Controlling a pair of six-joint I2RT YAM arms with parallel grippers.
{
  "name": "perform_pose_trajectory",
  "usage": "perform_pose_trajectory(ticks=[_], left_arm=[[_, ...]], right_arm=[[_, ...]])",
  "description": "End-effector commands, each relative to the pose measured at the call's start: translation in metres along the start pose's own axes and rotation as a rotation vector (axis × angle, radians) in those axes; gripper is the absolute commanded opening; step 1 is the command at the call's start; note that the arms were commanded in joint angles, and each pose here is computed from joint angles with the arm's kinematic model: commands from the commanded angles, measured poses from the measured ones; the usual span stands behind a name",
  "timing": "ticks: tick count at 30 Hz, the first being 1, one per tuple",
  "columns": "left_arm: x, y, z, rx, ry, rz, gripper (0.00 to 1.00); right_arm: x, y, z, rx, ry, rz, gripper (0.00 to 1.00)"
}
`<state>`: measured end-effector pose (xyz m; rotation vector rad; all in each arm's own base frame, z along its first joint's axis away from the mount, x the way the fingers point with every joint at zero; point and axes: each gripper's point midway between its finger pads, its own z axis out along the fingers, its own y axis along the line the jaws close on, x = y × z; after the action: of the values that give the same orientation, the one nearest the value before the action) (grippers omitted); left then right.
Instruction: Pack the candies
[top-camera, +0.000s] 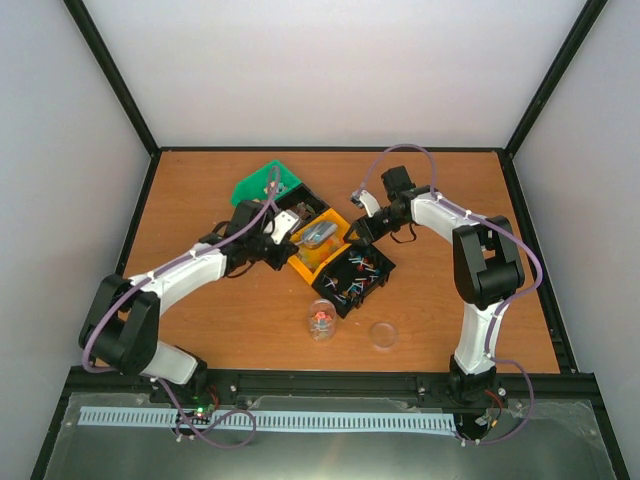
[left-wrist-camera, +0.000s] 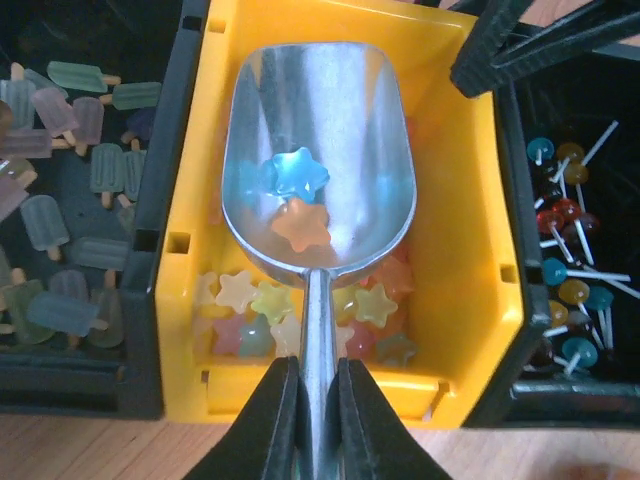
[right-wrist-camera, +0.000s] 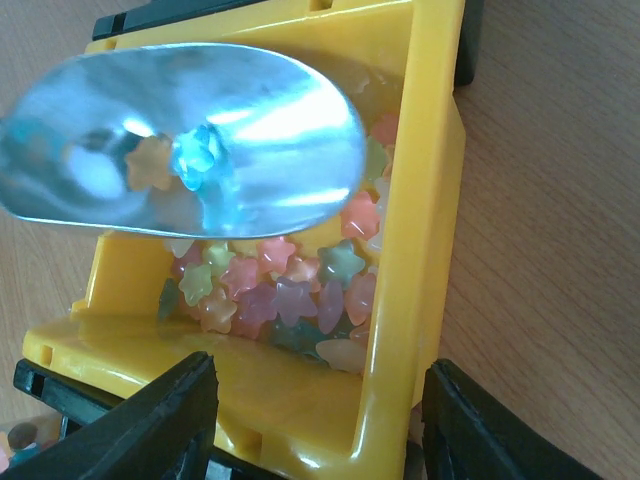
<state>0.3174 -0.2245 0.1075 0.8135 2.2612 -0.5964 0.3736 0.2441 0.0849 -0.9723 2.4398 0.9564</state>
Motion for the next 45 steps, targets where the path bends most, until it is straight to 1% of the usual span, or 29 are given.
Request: perform_pose_trajectory(ticks=[1,6,10,15,21,24,28,33,39,43,45], left_arm=[[0.016,-0.011,-0.032,0.009,0.161,0.081,0.01],[0.026,-0.016,-0.059,0.015,0.293,0.160,0.01],[0.027,-0.012,-0.075,-0.012,0.385,0.184,0.01],[0.014,-0.004,-0.086,-0.040,0.515,0.211,0.01],[0.006,-0.001,-0.095,-0.029,0.729,0.265,0.01],[0.000,-0.003,-0.096,-0.027,0.794,0.267,0.01],[-0.012,-0.006,-0.089,-0.065,0.827,0.277,0.01],[-0.024,-0.001,-0.073,-0.156,0.860,0.287,0.01],[-0.023,0.010,-0.051,-0.232,0.926,0.325,0.01],[-0.013,0.015,-0.035,-0.242,0.967,0.327,0.01],[-0.011,0.017,-0.025,-0.241,0.962,0.320,0.01]], right_arm=[[-0.004,-0.001,-0.008,0.010,-0.004,-0.006,0.57],[-0.004,0.000,-0.007,0.000,-0.004,-0.010,0.57],[-0.003,-0.001,-0.006,-0.005,-0.002,-0.013,0.57],[-0.003,-0.002,-0.003,-0.008,-0.002,-0.005,0.57],[-0.004,-0.005,0.000,-0.006,0.000,0.004,0.57],[-0.005,-0.008,0.001,-0.002,-0.002,0.008,0.57],[-0.006,-0.010,0.005,-0.003,-0.007,0.029,0.57],[-0.004,-0.014,0.010,-0.009,-0.005,0.057,0.57],[-0.006,-0.014,0.014,-0.027,-0.012,0.078,0.56],[-0.006,-0.015,0.018,-0.034,-0.010,0.085,0.56],[-0.005,-0.016,0.020,-0.034,-0.007,0.087,0.55]])
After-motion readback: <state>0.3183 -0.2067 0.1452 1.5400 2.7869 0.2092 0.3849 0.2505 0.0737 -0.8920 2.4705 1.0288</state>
